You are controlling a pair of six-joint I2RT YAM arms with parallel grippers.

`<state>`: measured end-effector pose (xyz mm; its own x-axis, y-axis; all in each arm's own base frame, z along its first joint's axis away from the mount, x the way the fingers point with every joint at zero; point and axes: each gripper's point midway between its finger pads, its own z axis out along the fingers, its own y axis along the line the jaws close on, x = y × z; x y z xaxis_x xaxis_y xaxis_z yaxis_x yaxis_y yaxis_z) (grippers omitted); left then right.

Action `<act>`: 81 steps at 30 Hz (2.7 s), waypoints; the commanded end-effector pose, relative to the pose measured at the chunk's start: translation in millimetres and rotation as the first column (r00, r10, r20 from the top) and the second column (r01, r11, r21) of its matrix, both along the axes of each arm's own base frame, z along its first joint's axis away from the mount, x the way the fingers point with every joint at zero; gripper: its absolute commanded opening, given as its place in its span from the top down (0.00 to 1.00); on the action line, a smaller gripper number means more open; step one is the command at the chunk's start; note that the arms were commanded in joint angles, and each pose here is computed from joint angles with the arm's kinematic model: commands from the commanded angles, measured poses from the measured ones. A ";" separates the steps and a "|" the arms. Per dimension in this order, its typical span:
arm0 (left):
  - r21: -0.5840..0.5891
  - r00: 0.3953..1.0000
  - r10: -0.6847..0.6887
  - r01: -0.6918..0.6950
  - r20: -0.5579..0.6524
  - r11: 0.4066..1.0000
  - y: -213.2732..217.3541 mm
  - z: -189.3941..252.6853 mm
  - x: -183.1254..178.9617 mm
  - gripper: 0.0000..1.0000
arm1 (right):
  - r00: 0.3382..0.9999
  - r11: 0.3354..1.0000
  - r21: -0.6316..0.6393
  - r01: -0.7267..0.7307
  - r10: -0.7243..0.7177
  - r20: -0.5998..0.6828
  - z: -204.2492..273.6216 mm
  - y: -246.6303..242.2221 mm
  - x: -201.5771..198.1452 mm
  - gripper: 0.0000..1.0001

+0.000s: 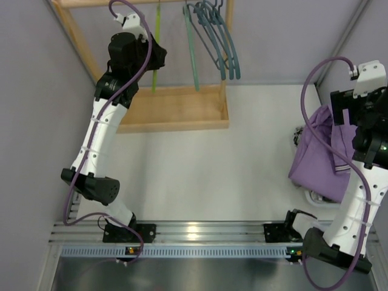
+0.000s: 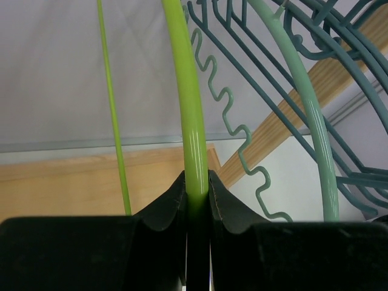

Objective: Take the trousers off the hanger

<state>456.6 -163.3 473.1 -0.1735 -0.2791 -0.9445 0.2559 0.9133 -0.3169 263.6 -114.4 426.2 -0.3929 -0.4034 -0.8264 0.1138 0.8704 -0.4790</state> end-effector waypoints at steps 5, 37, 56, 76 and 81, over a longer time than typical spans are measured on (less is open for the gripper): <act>-0.018 0.991 -0.022 0.024 0.132 1.000 -11.2 36.3 8.6 1.00 | 0.996 0.997 0.075 -0.032 0.026 0.084 18.2 19.1 -15.6 0.01; -0.227 0.994 -0.109 0.112 0.025 0.967 -39.9 24.7 -24.8 0.41 | 0.990 0.983 0.150 -0.101 0.085 0.111 21.8 37.0 -14.0 0.01; -0.191 0.994 -0.081 0.092 0.067 0.977 11.6 24.7 -104.9 0.01 | 0.979 0.965 0.195 -0.175 0.150 0.137 24.9 53.4 -12.3 0.01; 0.334 0.883 0.061 0.111 -0.465 0.936 114.3 -203.9 -175.6 0.02 | 0.904 0.783 0.511 -0.354 0.427 -0.029 -107.6 145.1 5.6 0.00; 0.352 0.896 0.078 0.090 -0.437 0.932 124.1 -191.9 -188.2 0.02 | 0.876 0.770 0.516 -0.374 0.476 -0.075 -142.2 165.3 1.3 0.01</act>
<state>278.0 -45.2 256.4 -0.6542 0.0338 -0.7556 0.1500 0.9850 -0.0858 255.8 48.4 264.7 -0.5462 -0.1377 -0.8263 -0.3731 0.9231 0.0929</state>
